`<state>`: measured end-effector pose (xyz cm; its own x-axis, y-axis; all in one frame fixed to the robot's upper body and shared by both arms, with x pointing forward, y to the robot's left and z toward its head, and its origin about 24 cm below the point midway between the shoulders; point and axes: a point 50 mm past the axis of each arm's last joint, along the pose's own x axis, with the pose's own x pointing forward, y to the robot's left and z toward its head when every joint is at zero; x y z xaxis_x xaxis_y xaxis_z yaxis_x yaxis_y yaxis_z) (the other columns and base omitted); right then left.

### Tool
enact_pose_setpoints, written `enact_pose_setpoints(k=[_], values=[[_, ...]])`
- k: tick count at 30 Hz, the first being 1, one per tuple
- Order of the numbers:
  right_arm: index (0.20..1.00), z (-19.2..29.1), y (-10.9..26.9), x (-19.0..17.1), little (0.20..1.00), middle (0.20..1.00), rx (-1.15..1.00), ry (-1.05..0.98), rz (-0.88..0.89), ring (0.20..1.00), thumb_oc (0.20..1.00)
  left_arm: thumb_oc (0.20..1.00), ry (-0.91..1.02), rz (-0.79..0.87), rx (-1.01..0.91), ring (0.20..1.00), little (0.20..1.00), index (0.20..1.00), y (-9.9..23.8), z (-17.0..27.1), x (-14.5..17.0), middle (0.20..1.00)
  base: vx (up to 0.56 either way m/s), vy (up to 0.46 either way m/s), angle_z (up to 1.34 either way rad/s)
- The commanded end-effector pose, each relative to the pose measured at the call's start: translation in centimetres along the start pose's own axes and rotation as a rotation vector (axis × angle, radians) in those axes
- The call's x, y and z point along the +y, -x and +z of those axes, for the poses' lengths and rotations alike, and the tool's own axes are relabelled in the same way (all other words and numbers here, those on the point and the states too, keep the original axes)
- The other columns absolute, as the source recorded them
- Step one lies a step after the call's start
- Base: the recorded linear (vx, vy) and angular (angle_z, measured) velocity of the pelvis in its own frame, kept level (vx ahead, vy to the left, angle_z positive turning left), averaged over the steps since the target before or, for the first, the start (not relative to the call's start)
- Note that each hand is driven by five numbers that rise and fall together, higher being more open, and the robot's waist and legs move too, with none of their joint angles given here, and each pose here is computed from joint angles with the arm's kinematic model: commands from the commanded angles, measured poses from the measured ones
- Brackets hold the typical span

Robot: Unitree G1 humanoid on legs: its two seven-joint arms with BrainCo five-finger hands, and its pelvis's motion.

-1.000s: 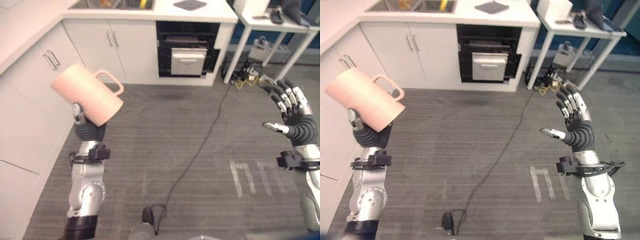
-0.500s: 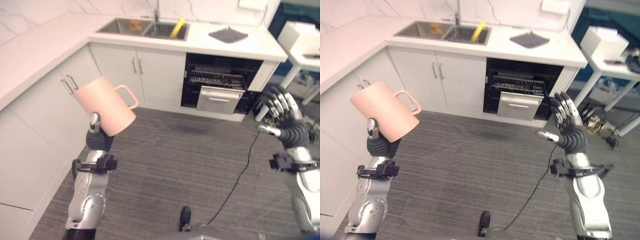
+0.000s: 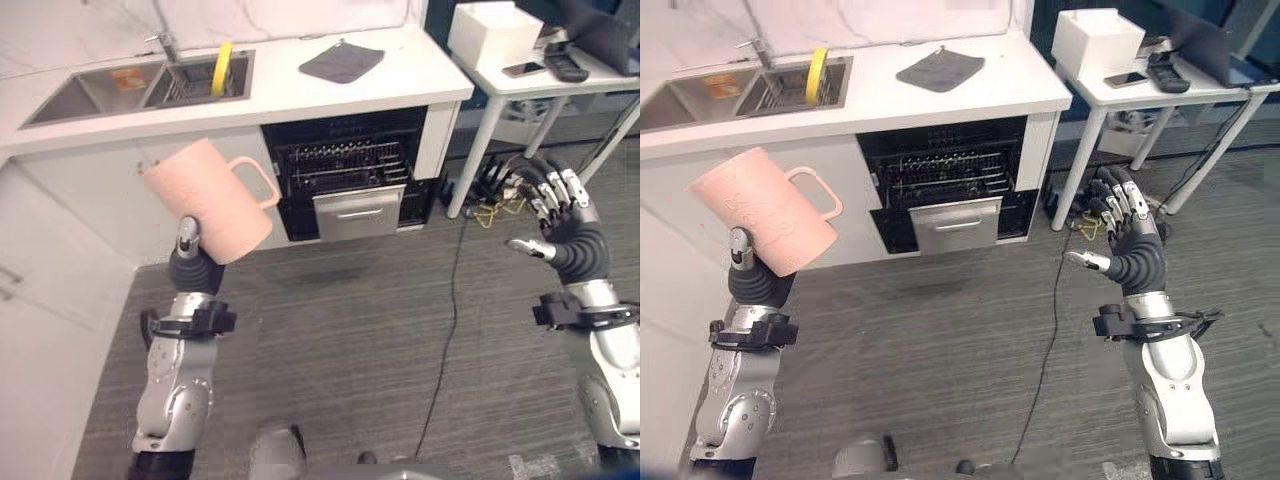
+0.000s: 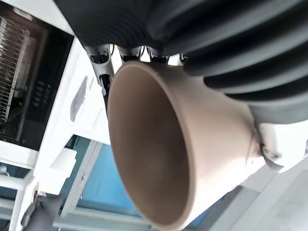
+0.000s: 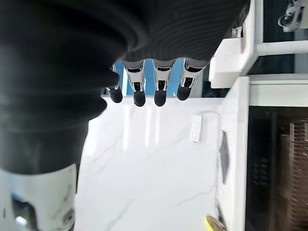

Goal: Place the dishes in the dishwasher.

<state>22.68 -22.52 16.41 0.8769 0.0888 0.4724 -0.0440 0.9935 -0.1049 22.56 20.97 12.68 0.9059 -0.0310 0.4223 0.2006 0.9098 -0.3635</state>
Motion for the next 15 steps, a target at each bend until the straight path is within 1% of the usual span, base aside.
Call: enact_pose_setpoints(k=[1,3,6,7,12,15], values=[[1.0,1.7,-0.5,0.0,1.0,1.0,-0.078,0.04,0.032,1.0,1.0,0.2,-0.1,-0.049,-0.135,0.2,0.2,0.2,-0.3,2.5,-0.1,0.2,0.3,0.3,-0.69],[1.0,1.8,-0.7,0.1,1.0,1.0,-0.09,0.061,0.042,1.0,1.0,0.2,-0.096,-0.068,-0.152,0.2,0.2,0.2,-1.1,2.3,-0.8,0.2,0.22,0.366,-0.95],[1.0,2.3,-0.8,-0.3,1.0,1.0,-0.101,0.039,0.043,1.0,1.0,0.2,-0.116,-0.069,-0.17,0.2,0.2,0.2,-1.4,2.5,-0.8,0.2,0.13,0.279,-0.38],[1.0,2.6,-0.8,-0.4,1.0,1.0,-0.116,0.043,0.043,1.0,1.0,0.2,-0.109,-0.075,-0.189,0.2,0.2,0.2,-1.9,2.8,-0.8,0.2,0.15,0.291,-0.37],[1.0,2.9,-1.1,0.0,1.0,1.0,-0.157,0.004,0.047,1.0,1.0,0.2,-0.1,-0.092,-0.204,0.2,0.2,0.2,-3.0,3.0,-1.3,0.2,0.11,0.219,0.52],[1.0,2.9,-1.0,0.3,1.0,1.0,-0.155,0.017,0.063,1.0,1.0,0.2,-0.153,-0.147,-0.195,0.2,0.2,0.2,-3.1,2.9,-2.1,0.2,0.14,0.239,0.68]])
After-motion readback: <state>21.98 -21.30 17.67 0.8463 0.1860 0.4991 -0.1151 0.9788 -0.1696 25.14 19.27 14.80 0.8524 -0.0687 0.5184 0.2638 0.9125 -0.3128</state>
